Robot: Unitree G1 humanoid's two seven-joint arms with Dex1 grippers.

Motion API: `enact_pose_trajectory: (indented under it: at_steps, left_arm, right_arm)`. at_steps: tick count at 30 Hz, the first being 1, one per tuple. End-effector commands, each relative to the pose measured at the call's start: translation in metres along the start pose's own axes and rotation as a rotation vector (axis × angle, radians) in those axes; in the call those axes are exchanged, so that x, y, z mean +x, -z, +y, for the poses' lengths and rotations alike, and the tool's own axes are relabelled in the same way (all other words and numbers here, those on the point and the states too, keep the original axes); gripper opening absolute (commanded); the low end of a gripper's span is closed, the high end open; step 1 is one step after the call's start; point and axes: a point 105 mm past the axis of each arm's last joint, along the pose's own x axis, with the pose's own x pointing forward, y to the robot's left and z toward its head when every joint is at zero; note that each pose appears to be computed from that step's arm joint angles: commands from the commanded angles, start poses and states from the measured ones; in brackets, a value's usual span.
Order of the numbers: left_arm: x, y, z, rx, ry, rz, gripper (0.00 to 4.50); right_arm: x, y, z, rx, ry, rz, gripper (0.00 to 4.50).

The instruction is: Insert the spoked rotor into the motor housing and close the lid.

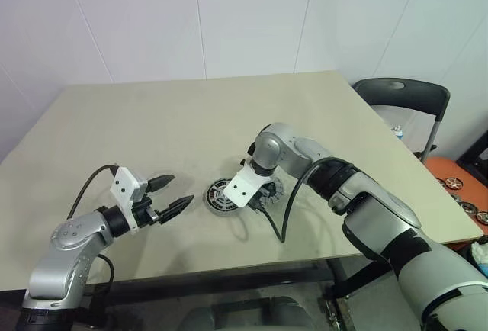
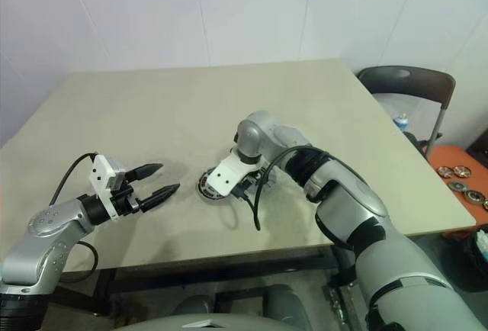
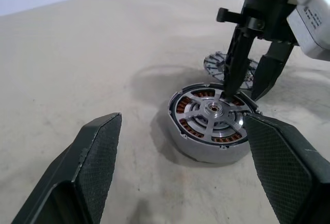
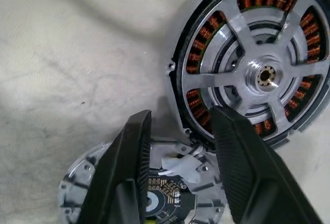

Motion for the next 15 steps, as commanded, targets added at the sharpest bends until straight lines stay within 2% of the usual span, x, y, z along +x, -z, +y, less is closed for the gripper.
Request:
enact_pose_trajectory:
  at_steps: [1,5,9,11,13,15]
  left_arm:
    - [0.000,-0.012,0.002,0.042,-0.001,-0.033,4.02]
    - [0.000,-0.012,0.003,0.041,-0.002,-0.031,4.02]
    - [-0.001,-0.013,0.003,0.040,0.003,-0.033,4.02]
    - [-0.002,-0.015,0.003,0.040,0.005,-0.035,4.02]
    - [-0.003,-0.015,0.002,0.041,0.011,-0.033,4.02]
    - [-0.004,-0.016,0.003,0.043,0.014,-0.031,4.02]
  right_arm:
    - [-0.022,-0.005,-0.002,-0.028,-0.003,-0.020,1.79]
    - [-0.033,-0.007,0.010,-0.038,-0.039,-0.051,1.79]
    - [-0.048,-0.012,0.018,0.033,-0.015,-0.139,1.79]
    - [-0.061,-0.013,0.015,0.131,0.029,-0.207,1.79]
    - [-0.082,-0.016,0.007,0.301,0.112,-0.352,1.79]
    - [-0.093,-0.014,0.004,0.400,0.167,-0.426,1.79]
